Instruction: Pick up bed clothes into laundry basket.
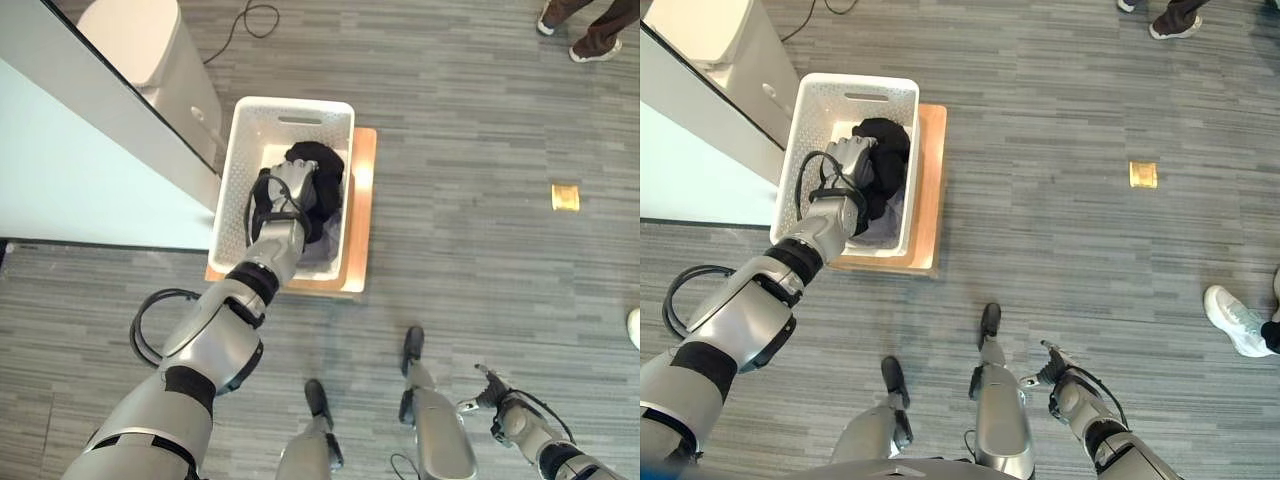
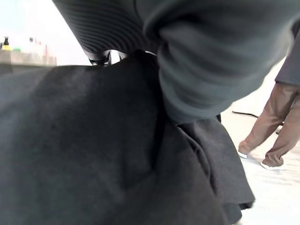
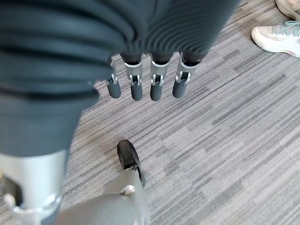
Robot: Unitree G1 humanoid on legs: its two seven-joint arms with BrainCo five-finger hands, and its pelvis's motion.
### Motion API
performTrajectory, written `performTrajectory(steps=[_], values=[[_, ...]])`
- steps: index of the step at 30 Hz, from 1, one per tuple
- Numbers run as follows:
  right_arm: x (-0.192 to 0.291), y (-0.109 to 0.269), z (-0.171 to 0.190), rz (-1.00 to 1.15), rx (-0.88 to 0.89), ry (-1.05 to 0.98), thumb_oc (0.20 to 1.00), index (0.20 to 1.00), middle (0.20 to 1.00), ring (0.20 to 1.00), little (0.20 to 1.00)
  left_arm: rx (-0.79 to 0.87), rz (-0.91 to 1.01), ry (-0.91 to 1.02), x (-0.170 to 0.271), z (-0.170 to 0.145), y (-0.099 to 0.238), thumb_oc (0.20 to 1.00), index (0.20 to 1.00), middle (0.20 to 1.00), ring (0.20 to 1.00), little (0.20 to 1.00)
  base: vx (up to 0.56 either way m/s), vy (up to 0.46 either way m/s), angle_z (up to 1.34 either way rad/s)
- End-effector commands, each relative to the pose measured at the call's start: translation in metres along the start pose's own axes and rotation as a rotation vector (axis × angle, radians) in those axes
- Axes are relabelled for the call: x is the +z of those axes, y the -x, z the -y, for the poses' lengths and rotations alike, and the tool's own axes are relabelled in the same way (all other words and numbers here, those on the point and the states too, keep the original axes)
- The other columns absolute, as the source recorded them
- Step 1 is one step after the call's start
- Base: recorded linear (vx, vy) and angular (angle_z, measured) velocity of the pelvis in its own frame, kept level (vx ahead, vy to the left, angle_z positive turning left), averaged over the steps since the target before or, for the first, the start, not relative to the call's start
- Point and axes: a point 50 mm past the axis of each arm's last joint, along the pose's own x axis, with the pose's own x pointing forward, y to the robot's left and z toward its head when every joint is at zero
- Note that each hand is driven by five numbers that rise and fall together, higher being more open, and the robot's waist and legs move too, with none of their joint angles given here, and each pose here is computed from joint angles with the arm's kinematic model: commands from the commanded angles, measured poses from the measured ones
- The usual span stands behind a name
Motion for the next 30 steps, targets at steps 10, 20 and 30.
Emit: performTrajectory(steps=[10,20,30], values=[[0.012,-0.004,0.0,0.021,-0.023,-0.029,1.0,1.0,1.0,1.0,1.0,0.172,-0.141,-0.04,-0.033,-0.053,-0.023,1.0,1.0,1.0,1.0,1.0,-0.03,-0.011,0.01],[0.07,-0.014,0.104,0.22,-0.369,-0.099,1.0,1.0,1.0,1.0,1.0,0.264,-0.075,1.017,-0.015,-0.029,0.027,1.0,1.0,1.0,1.0,1.0,0.08,-0.016,0.06],[0.136,0.149,0.167,1.106,-0.654,-0.314,1.0,1.0,1.0,1.0,1.0,0.319,-0.026,1.378,-0.087,-0.036,0.19,1.0,1.0,1.0,1.0,1.0,0.12,0.022,0.22]])
